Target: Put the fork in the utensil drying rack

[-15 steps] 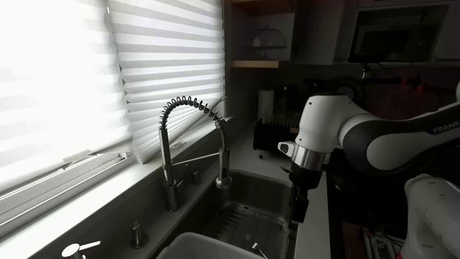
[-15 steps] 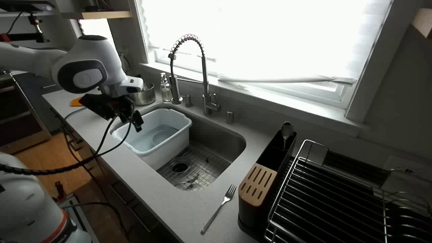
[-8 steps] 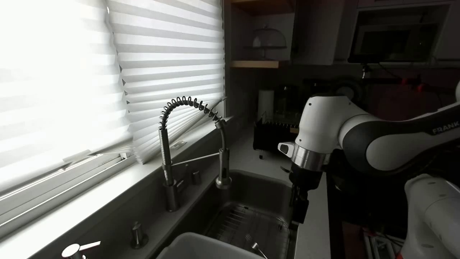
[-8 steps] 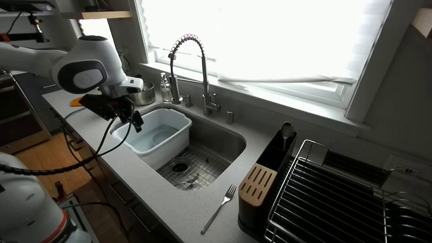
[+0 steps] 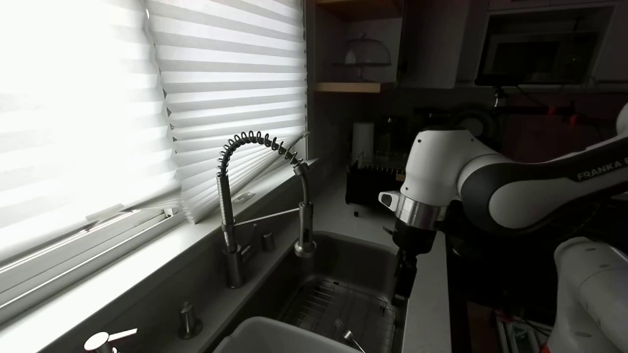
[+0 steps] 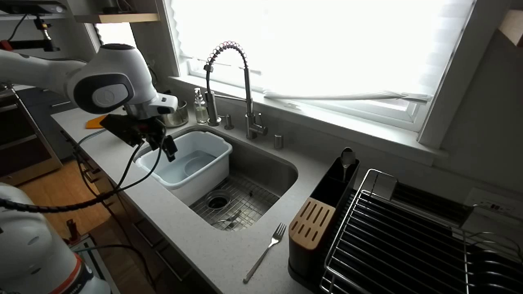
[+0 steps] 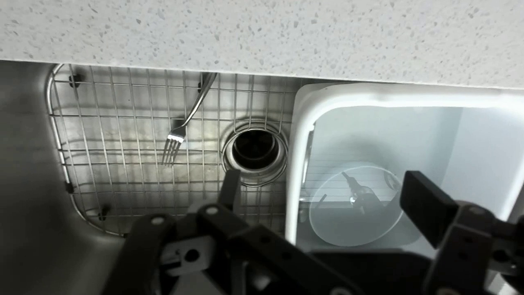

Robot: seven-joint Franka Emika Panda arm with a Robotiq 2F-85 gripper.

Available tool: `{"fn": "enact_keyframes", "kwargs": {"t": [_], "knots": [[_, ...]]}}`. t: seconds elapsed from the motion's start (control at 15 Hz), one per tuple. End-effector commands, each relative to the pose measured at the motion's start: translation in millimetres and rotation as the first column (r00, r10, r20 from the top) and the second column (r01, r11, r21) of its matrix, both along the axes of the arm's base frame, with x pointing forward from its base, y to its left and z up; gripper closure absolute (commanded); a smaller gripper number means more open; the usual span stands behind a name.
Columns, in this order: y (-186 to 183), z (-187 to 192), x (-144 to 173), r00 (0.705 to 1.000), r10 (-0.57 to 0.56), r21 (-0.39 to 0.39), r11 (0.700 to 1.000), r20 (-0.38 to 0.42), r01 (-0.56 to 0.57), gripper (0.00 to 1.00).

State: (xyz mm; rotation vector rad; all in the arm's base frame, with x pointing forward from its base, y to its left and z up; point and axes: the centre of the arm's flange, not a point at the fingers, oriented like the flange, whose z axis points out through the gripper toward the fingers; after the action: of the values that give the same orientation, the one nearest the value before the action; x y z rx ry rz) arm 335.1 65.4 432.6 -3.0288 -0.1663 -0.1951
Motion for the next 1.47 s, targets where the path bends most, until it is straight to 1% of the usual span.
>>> {"fn": "enact_keyframes", "kwargs": {"t": [0.0, 0.07, 0.13, 0.2, 0.27, 0.33, 0.4, 0.6, 0.67, 0.87, 1.0, 1.13, 1.33, 1.4], "knots": [[-42.3, -5.3, 27.9, 0.995, -0.076, -0.078, 0.994, -0.058, 0.071, 0.00], [-54.2, -6.9, 32.2, 0.994, -0.074, -0.112, 0.992, -0.086, 0.064, 0.00], [-72.7, -10.2, 39.6, 0.993, -0.050, -0.168, 0.985, -0.111, 0.031, 0.00], [-84.0, -12.4, 44.1, 0.992, -0.031, -0.203, 0.979, -0.119, 0.006, 0.00], [-101.7, -18.9, 50.4, 0.988, -0.009, -0.235, 0.972, -0.153, -0.028, 0.00], [-113.0, -24.0, 53.6, 0.986, -0.008, -0.274, 0.961, -0.164, -0.037, 0.00], [-127.9, -31.2, 57.9, 0.982, 0.016, -0.307, 0.949, -0.189, -0.074, 0.00], [-157.3, -46.6, 62.9, 0.967, 0.068, -0.364, 0.918, -0.247, -0.158, 0.00], [-166.8, -50.9, 63.4, 0.960, 0.094, -0.368, 0.910, -0.263, -0.190, 0.00], [-197.9, -63.0, 62.5, 0.952, 0.106, -0.377, 0.901, -0.285, -0.214, 0.00], [-220.7, -67.2, 58.0, 0.957, 0.086, -0.361, 0.913, -0.278, -0.187, 0.00], [-245.8, -66.5, 49.5, 0.966, 0.068, -0.338, 0.929, -0.250, -0.153, 0.00], [-282.5, -67.9, 36.1, 0.980, 0.035, -0.328, 0.940, -0.198, -0.099, 0.00], [-294.8, -66.4, 31.7, 0.984, 0.047, -0.292, 0.952, -0.170, -0.096, 0.00]]}}
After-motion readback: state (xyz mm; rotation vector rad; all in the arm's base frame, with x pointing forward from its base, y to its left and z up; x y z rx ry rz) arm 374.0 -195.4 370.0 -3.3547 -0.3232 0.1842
